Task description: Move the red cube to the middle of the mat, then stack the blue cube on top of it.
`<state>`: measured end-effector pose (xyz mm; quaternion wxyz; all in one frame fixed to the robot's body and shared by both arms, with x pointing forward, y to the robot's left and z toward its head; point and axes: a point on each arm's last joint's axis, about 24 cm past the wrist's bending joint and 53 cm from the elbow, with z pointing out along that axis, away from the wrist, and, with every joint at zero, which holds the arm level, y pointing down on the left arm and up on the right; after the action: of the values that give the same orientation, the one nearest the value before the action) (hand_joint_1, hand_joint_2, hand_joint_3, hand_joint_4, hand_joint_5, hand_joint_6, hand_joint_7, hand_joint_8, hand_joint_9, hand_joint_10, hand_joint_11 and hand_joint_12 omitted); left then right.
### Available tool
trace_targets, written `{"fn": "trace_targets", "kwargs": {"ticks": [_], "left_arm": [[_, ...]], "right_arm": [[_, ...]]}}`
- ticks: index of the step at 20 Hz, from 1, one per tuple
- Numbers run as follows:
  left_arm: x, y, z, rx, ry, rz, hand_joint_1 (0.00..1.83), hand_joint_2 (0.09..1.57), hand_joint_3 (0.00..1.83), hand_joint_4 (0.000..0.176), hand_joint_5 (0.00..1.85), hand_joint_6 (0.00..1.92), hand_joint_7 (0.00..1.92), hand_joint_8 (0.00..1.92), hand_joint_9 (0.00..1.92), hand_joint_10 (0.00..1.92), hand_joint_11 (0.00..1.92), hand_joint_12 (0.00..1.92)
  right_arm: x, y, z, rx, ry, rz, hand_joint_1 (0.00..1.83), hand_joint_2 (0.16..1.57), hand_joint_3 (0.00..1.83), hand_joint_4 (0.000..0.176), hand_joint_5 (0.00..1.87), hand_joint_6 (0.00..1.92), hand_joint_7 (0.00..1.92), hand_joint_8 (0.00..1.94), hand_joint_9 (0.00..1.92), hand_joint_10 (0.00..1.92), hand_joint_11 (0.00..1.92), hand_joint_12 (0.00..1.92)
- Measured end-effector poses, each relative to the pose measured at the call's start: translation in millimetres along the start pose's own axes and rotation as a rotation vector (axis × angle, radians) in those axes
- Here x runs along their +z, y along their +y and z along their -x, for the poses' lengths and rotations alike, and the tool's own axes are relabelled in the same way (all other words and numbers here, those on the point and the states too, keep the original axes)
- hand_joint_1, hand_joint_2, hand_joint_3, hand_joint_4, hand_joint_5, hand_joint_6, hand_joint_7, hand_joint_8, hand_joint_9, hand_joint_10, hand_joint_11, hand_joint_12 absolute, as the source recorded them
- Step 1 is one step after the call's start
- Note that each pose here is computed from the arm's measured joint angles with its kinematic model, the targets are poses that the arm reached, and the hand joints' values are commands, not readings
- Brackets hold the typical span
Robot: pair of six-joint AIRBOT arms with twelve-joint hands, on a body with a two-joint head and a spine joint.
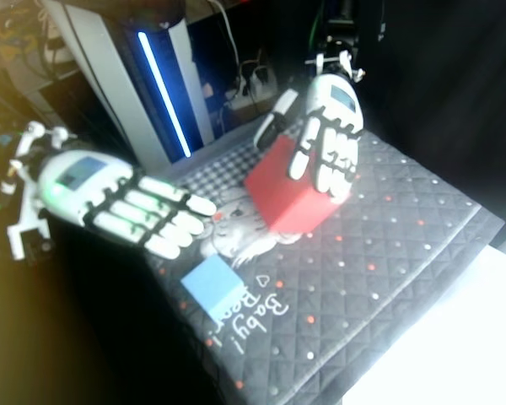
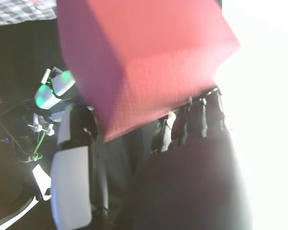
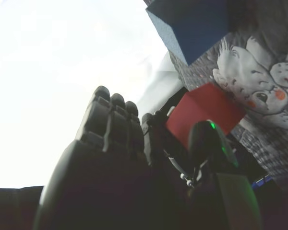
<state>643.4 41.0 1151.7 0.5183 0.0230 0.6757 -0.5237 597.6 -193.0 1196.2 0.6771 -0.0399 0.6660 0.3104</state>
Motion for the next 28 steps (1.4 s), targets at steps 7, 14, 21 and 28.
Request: {"fn": "trace_targets", "kwargs": {"ticks": [7,14,21,28], "left_arm": [[-62.5,19.8,62.0,0.017,-0.201,0.061,0.55,0.99,0.01,0.176,0.00,0.00,0.00,0.00,0.00,0.00,0.00,0.00],[-102.7,29.2,74.4,0.025,-0.291,0.109,0.67,1.03,0.01,0.090,0.00,0.00,0.00,0.00,0.00,0.00,0.00,0.00],[-127.8,42.6,84.5,0.014,-0.361,0.160,0.63,1.03,0.01,0.113,0.00,0.00,0.00,0.00,0.00,0.00,0.00,0.00],[-142.8,47.5,84.6,0.006,-0.396,0.182,0.66,1.04,0.01,0.125,0.00,0.00,0.00,0.00,0.00,0.00,0.00,0.00]], "right_arm": [[3.4,-10.2,5.7,0.108,0.003,0.016,0.79,1.34,0.00,0.000,0.00,0.00,0.00,0.00,0.01,0.00,0.00,0.00],[22.8,-40.4,5.8,0.221,0.022,-0.027,0.93,1.14,0.00,0.000,0.00,0.00,0.04,0.00,0.14,0.07,0.00,1.01],[68.5,-60.1,-27.9,0.325,0.096,-0.092,1.03,1.17,0.00,0.000,0.00,0.00,0.07,0.00,0.04,0.30,0.00,0.45],[92.9,-70.0,-36.0,0.277,0.142,-0.140,1.43,1.22,0.00,0.000,0.89,1.90,0.96,1.91,1.02,1.91,1.11,1.91]]}}
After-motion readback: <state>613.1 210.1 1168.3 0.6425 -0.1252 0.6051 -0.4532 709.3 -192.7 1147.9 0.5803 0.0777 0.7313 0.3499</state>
